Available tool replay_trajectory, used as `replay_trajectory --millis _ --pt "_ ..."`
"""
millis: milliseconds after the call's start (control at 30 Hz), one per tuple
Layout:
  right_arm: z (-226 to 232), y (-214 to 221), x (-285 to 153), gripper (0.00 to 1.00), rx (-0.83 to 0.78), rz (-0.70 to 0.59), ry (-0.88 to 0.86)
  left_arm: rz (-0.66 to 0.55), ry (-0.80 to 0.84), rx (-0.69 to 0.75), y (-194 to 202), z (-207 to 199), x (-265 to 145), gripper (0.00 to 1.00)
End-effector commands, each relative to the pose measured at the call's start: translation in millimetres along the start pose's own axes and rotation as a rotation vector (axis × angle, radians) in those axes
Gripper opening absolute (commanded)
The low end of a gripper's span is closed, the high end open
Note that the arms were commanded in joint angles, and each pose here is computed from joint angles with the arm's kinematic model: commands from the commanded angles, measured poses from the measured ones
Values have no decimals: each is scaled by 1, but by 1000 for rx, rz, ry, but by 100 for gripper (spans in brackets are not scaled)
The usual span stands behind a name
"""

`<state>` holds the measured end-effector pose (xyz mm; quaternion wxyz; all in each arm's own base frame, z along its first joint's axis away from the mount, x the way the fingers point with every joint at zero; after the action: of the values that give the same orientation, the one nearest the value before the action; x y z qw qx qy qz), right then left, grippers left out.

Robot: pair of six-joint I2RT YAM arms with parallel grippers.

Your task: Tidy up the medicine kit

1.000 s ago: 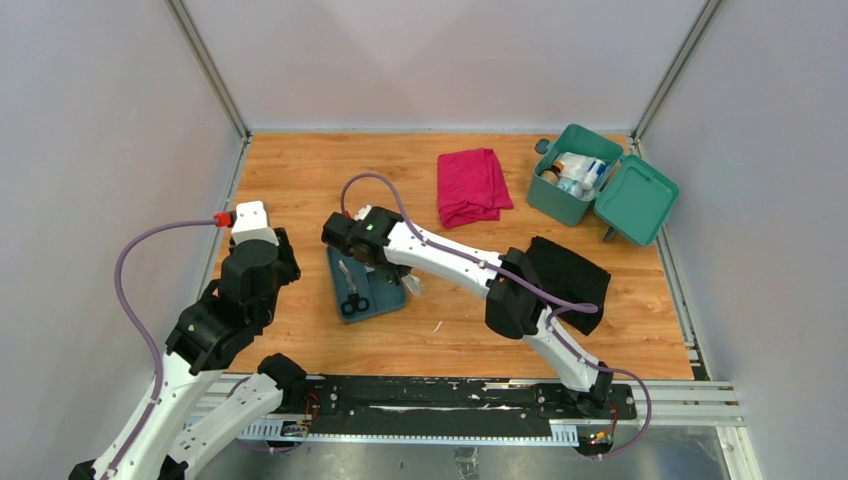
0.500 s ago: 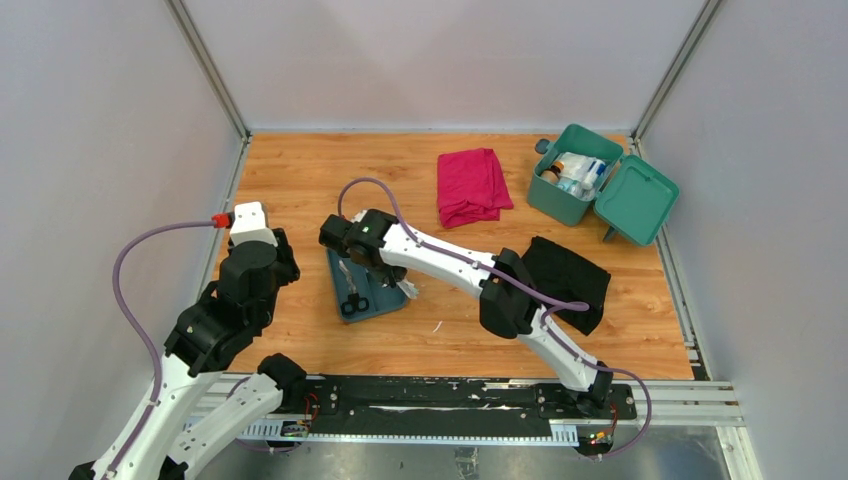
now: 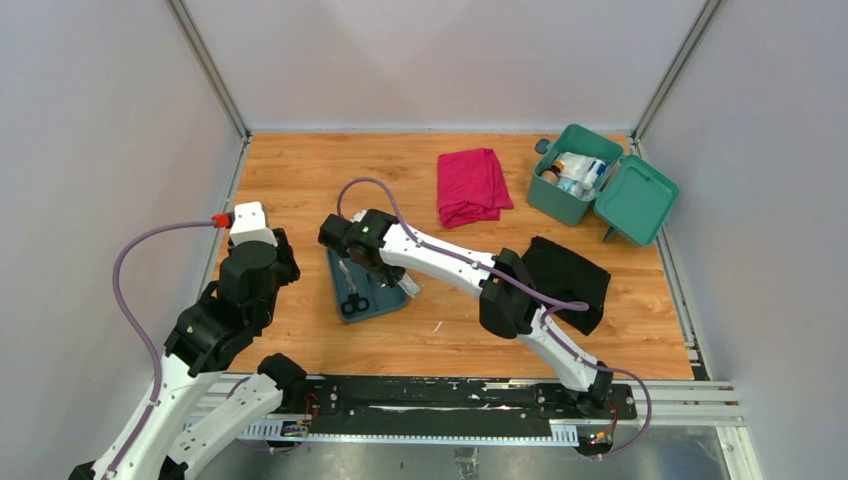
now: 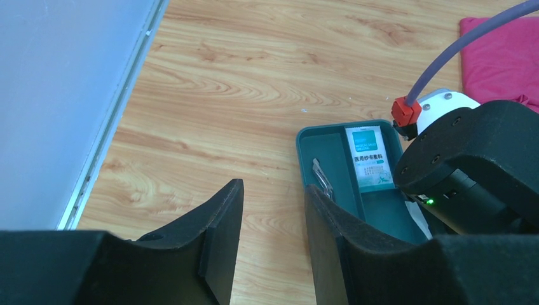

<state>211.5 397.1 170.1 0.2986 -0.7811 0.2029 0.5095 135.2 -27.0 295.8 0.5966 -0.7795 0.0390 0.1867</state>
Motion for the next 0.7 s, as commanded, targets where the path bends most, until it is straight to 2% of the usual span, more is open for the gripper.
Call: replay_trajectory --millis 0,200,667 --pt "-26 2 -12 0 24 -10 105 2 -19 -9 3 1 2 46" --pt "-43 5 -12 0 38 1 168 1 -19 -11 3 1 2 46" --pt "-28 0 1 0 46 26 98 3 -19 -9 3 1 3 46"
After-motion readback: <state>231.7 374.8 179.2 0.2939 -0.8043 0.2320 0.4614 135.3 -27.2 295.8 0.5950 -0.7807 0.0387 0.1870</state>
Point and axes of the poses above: each gripper's point midway between its finger pads, its own x axis out along the fingers, its own z axis along the line the jaws close on, y = z × x, the point moved 8 cm from there along -x, back along the fingers, and after that the axes turned 10 degrees about -x, right-handed, at the moved point
